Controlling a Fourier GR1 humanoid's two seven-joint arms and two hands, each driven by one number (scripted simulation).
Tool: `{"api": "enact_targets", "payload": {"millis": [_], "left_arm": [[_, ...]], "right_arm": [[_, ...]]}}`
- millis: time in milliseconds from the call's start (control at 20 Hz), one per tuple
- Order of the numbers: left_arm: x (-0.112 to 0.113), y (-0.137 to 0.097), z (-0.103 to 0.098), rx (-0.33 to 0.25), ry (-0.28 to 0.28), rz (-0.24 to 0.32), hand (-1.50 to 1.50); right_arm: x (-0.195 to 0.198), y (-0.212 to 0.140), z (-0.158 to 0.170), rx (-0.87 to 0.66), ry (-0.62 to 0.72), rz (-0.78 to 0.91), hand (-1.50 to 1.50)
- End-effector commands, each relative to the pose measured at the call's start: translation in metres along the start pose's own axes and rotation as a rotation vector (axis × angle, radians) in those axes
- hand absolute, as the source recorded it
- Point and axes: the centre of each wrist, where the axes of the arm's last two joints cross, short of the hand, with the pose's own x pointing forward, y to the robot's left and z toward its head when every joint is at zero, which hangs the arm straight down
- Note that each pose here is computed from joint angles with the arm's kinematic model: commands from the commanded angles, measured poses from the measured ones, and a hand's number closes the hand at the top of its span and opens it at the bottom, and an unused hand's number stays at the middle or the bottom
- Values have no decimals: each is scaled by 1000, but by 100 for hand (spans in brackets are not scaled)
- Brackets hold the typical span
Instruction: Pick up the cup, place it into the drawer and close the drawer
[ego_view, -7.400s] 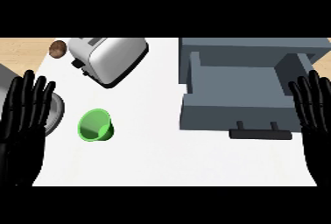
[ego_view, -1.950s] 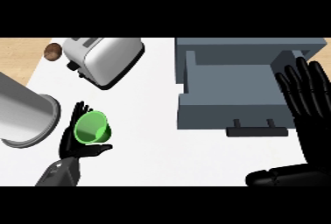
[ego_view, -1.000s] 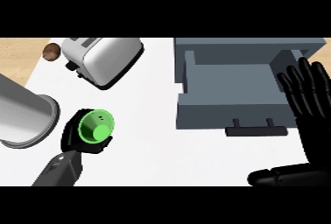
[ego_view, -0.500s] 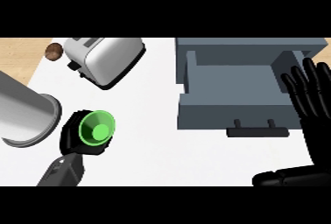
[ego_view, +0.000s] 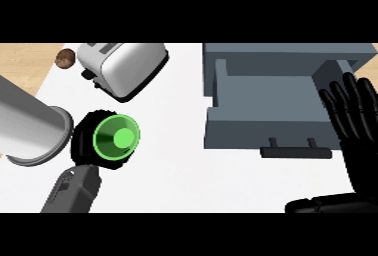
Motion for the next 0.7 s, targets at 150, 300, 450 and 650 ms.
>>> {"api": "enact_targets", "payload": {"millis": [150, 300, 450, 650], "left_arm": [[46, -67, -47, -91, -32, 74, 150], [74, -91, -57, -118, -19, 128, 150], [90, -115, -75, -105, -56, 104, 150], [115, -138, -110, -134, -54, 64, 150]], "right_arm": [[-5, -12, -1, -10, 9, -7, -150], [-8, -12, -6, -15, 4, -3, -150], [-4, 0, -3, -10, 4, 3, -150], [-9, -7, -14, -1, -6, 11, -150]]}}
